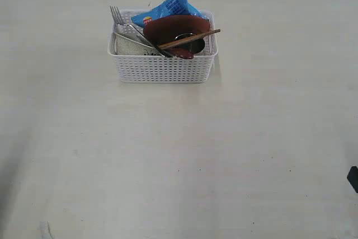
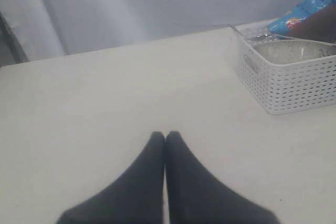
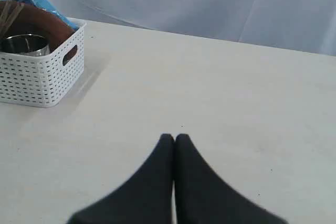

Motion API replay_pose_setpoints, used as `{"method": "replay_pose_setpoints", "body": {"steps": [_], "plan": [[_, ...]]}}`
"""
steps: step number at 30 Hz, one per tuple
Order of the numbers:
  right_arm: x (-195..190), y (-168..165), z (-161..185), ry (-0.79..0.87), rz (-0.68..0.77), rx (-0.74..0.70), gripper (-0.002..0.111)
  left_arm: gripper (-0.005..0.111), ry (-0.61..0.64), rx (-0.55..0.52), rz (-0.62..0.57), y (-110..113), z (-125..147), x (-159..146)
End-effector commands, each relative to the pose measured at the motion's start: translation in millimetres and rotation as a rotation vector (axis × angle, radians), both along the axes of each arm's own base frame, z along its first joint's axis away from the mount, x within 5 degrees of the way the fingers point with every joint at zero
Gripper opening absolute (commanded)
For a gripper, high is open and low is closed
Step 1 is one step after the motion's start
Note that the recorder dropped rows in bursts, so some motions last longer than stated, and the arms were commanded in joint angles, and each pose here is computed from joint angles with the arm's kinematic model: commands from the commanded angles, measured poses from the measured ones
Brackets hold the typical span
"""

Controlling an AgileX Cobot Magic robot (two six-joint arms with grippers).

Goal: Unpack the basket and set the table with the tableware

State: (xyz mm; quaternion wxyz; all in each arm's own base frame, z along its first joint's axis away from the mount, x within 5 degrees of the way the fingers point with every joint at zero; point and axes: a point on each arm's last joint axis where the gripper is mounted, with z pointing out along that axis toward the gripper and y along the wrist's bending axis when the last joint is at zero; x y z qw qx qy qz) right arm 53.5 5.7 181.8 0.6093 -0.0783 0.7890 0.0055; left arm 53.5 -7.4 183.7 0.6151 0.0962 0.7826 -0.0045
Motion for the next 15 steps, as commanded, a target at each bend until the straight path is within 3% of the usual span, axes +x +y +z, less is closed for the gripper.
{"method": "replay_pose_setpoints", "body": {"steps": [1,6,8,15], "plan": [[0,0,2,-0.023,-0.003,0.000,0.000,0.000,-0.013,0.003,-0.004,0,1,0],[3,0,18,-0.202,0.000,0.002,0.000,0.000,-0.013,0.003,-0.004,0,1,0],[2,1,33,-0.364,0.004,0.020,0.000,0.000,-0.013,0.003,-0.004,0,1,0],[-17,-3,80,-0.890,0.052,0.397,0.000,0.000,-0.013,0.003,-0.004,0,1,0]]}}
